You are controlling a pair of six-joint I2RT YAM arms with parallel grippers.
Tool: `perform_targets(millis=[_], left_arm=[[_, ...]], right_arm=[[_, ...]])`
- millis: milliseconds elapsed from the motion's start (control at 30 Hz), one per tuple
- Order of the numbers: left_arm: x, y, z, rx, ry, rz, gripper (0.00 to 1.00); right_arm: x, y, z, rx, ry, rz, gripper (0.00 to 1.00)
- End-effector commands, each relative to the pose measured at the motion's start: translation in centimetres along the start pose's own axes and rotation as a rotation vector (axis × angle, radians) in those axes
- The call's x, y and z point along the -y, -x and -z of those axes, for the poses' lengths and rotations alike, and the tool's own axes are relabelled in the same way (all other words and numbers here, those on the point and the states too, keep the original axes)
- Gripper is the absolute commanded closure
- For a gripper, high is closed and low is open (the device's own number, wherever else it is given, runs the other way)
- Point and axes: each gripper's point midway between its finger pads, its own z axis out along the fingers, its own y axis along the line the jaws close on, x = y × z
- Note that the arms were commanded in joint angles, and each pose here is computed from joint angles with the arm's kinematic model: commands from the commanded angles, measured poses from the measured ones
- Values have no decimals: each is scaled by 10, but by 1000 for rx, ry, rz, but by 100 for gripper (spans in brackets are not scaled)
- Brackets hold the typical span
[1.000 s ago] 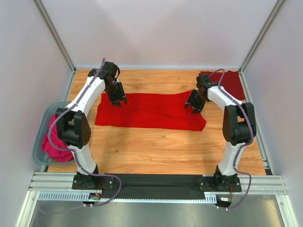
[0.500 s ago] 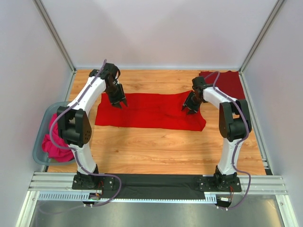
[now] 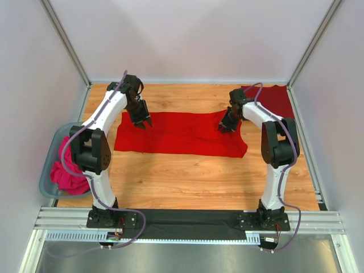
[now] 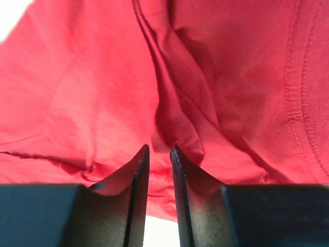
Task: Fold and stack the t-shirts
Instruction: Fold the tshirt
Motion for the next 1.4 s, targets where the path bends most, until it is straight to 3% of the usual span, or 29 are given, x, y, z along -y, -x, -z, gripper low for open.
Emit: perform_targets(millis=[0,133,433,767,900,1133,1367], left_arm=[[2,8,7,17,-17,-20,60],[-1,8,6,20,-6,-16,60],[2,7,2,12,-28,-9,60],[-5,5,3,8,2,-17,60],[-7,4,4,10,7,-16,60],[-7,6,5,16,3,-9,60],[-5,7,4,16,-6,-4,60]], right_arm=[[-12,13,10,31,1,-10,76],[19,-7,24,-16,-155,-83,75],[31,-27,28,-46,-204,-222,74],[30,-33,14,-57,-203,-252,74],[30,-29,14,-40,-203,-245,80],[24,-16,20,3,-196,-208,99],[9,-6,26,22,-158,-174,100]])
